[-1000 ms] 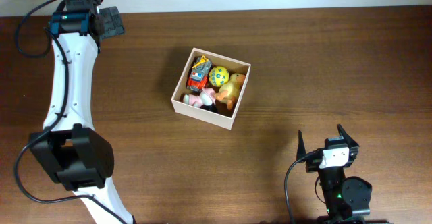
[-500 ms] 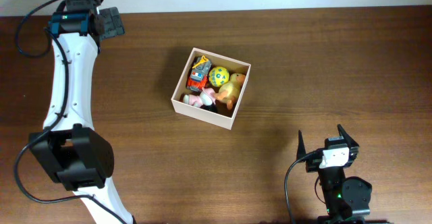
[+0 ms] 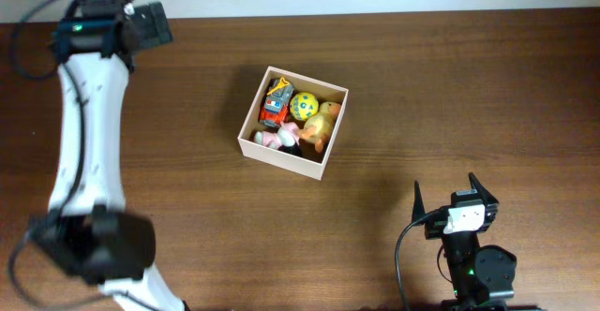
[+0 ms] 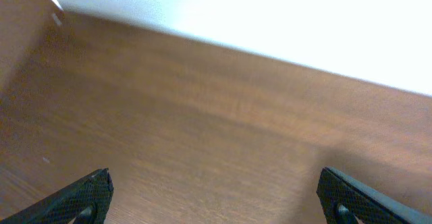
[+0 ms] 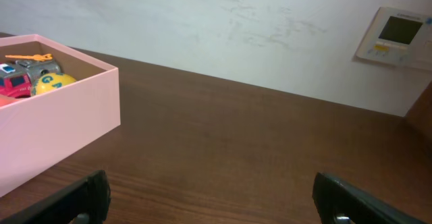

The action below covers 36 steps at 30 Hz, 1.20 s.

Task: Pack container

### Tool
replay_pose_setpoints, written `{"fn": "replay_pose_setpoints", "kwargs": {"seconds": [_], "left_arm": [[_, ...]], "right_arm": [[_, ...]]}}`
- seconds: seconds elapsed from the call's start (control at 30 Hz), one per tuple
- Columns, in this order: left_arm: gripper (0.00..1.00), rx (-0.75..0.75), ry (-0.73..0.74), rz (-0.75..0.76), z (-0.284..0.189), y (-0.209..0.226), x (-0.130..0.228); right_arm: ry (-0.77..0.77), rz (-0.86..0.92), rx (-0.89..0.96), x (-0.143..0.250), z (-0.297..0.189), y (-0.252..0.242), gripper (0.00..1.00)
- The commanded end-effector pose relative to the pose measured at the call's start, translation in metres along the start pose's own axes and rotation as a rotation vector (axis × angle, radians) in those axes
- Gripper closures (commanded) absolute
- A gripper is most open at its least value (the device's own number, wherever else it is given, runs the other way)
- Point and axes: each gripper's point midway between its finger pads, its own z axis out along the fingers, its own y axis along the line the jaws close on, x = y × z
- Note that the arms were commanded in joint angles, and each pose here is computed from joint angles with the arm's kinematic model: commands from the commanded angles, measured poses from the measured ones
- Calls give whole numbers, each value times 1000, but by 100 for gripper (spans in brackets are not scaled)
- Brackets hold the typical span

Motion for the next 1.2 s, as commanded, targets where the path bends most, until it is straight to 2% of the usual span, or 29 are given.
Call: {"fn": "replay_pose_setpoints", "kwargs": {"seconds": [0.0, 0.27, 0.47, 0.7, 1.17], "left_arm": [[1, 16, -232, -27, -126, 22, -43], [1, 51, -387, -59, -268, 56, -18], [1, 76, -447, -68, -310, 70, 26], [1, 111, -543, -88, -293, 71, 74], [1, 269, -730, -87, -187, 35, 158]], "right_arm": [[1, 11, -1, 2, 0, 0, 1], [1, 11, -1, 2, 0, 0, 1], [1, 11, -1, 2, 0, 0, 1], [1, 11, -1, 2, 0, 0, 1], [1, 11, -1, 2, 0, 0, 1]]}}
